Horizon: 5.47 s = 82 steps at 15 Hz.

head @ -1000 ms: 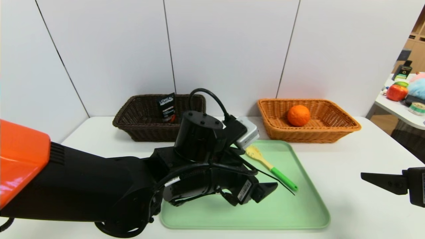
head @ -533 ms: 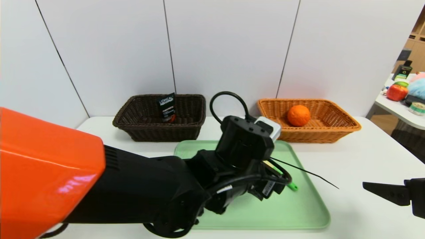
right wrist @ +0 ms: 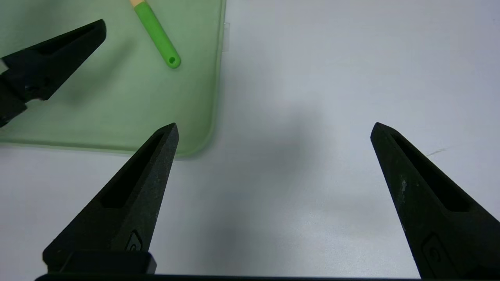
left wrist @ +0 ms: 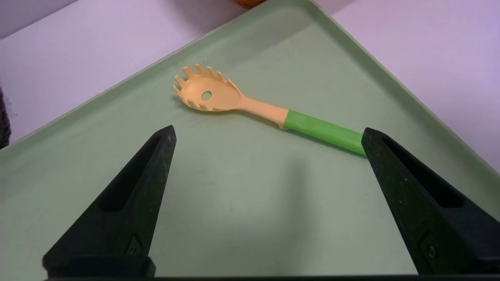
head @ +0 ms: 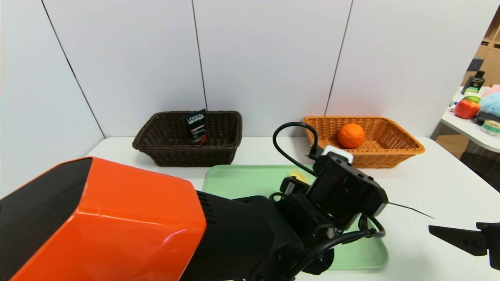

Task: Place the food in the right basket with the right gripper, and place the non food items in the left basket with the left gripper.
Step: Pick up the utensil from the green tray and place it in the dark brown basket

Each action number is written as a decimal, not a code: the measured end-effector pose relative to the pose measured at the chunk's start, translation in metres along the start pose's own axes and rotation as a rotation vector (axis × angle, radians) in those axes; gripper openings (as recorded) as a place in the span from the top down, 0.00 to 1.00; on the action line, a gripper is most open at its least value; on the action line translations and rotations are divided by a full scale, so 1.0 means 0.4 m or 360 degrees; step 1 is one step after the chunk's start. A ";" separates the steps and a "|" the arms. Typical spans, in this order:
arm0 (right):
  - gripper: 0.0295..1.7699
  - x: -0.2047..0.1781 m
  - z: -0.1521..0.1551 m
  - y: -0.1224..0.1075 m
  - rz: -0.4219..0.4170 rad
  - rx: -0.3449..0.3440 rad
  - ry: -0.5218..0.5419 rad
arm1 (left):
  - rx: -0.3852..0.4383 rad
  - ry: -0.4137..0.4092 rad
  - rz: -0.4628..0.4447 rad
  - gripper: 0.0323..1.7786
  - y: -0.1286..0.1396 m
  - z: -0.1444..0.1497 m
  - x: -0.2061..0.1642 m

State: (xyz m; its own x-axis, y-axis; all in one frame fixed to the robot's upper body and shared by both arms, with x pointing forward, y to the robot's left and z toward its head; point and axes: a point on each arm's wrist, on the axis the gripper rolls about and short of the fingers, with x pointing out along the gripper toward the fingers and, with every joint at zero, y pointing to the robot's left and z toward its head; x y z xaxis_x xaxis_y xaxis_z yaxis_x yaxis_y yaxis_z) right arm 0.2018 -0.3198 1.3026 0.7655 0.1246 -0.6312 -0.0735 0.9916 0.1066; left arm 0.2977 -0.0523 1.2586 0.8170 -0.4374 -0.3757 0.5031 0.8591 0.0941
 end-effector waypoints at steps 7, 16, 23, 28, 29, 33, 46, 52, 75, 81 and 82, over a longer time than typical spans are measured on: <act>0.04 0.003 -0.021 -0.001 0.0034 0.0007 0.0027 | -0.0141 0.0090 0.0311 0.05 -0.064 0.000 0.059; 0.04 0.009 -0.034 -0.001 0.0088 0.0007 0.0065 | -0.0220 0.0204 0.0451 0.05 -0.104 -0.015 0.082; 0.04 0.014 -0.043 -0.002 0.0087 0.0017 0.0057 | -0.0246 0.0177 0.0433 0.05 -0.108 -0.010 0.085; 0.04 0.016 -0.047 -0.002 0.0088 0.0017 0.0067 | -0.0253 0.0158 0.0412 0.05 -0.118 -0.017 0.097; 0.04 0.016 -0.047 -0.002 0.0090 0.0016 0.0067 | -0.0260 0.0149 0.0410 0.05 -0.120 -0.020 0.103; 0.04 0.016 -0.053 -0.003 0.0103 0.0017 0.0076 | -0.0262 0.0119 0.0399 0.05 -0.127 -0.026 0.117; 0.04 0.013 -0.061 -0.003 0.0123 0.0016 0.0074 | -0.0239 0.0146 0.0404 0.05 -0.134 -0.052 0.135; 0.04 0.011 -0.059 -0.003 0.0124 0.0014 0.0066 | -0.0260 0.0136 0.0398 0.05 -0.130 -0.040 0.128; 0.04 -0.007 -0.053 0.000 0.0187 -0.0001 0.0008 | -0.0361 0.0146 0.0374 0.05 -0.071 -0.008 0.146; 0.04 -0.009 -0.054 0.001 0.0195 -0.0005 0.0005 | -0.0372 0.0171 0.0318 0.05 -0.065 0.005 0.135; 0.04 -0.009 -0.055 0.001 0.0196 -0.0006 0.0004 | -0.0362 0.0201 0.0297 0.05 -0.063 0.006 0.130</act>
State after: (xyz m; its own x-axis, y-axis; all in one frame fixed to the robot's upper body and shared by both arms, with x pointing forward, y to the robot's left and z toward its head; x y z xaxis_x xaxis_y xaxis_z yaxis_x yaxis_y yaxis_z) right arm 0.1848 -0.3190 1.2880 0.7488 0.2456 -0.6157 -0.1694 0.9689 0.1805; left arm 0.3282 -0.0972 1.2389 0.8409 -0.2422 -0.4841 0.2602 0.9651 -0.0309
